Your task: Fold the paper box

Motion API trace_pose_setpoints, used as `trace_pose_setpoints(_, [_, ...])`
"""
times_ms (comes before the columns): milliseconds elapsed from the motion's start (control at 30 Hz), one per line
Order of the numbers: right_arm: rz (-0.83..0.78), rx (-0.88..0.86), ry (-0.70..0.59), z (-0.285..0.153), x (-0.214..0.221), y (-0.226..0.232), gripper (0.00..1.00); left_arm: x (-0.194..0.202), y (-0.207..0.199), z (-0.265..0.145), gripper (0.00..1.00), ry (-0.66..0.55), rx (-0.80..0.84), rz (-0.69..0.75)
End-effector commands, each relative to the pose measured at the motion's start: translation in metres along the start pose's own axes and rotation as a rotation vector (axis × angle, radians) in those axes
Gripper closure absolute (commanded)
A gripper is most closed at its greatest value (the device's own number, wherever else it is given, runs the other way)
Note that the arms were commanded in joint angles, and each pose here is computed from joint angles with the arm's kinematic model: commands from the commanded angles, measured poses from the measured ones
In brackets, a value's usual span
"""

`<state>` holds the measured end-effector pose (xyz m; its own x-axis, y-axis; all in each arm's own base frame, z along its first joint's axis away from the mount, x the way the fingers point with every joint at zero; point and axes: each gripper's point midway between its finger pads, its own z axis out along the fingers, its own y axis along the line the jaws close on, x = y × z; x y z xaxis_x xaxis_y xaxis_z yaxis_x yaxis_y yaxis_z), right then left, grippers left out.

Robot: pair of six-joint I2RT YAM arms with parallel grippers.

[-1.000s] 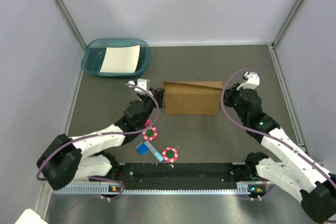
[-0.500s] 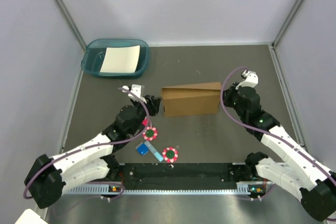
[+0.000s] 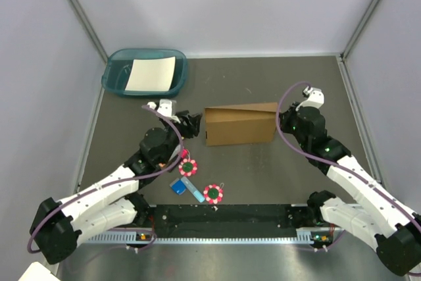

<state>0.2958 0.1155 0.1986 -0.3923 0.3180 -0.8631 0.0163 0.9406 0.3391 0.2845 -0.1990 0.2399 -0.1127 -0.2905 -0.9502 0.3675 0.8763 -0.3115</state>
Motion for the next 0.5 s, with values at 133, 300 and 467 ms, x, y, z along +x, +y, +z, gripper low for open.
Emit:
trace_pose_setpoints(133, [-0.064,0.082,0.148,-0.001,0.037,-0.021,1.0,-0.048,-0.037,0.02,0.34,-0.097,0.122,0.041])
trace_pose_setpoints(300, [-0.065,0.077,0.148,-0.001,0.036,-0.02,1.0,-0.033,-0.034,0.028,0.4,-0.048,0.106,0.077])
trace_pose_setpoints(467, [-0.07,0.076,0.148,-0.001,0.036,-0.02,1.0,-0.02,-0.022,0.028,0.47,0.009,0.058,0.101])
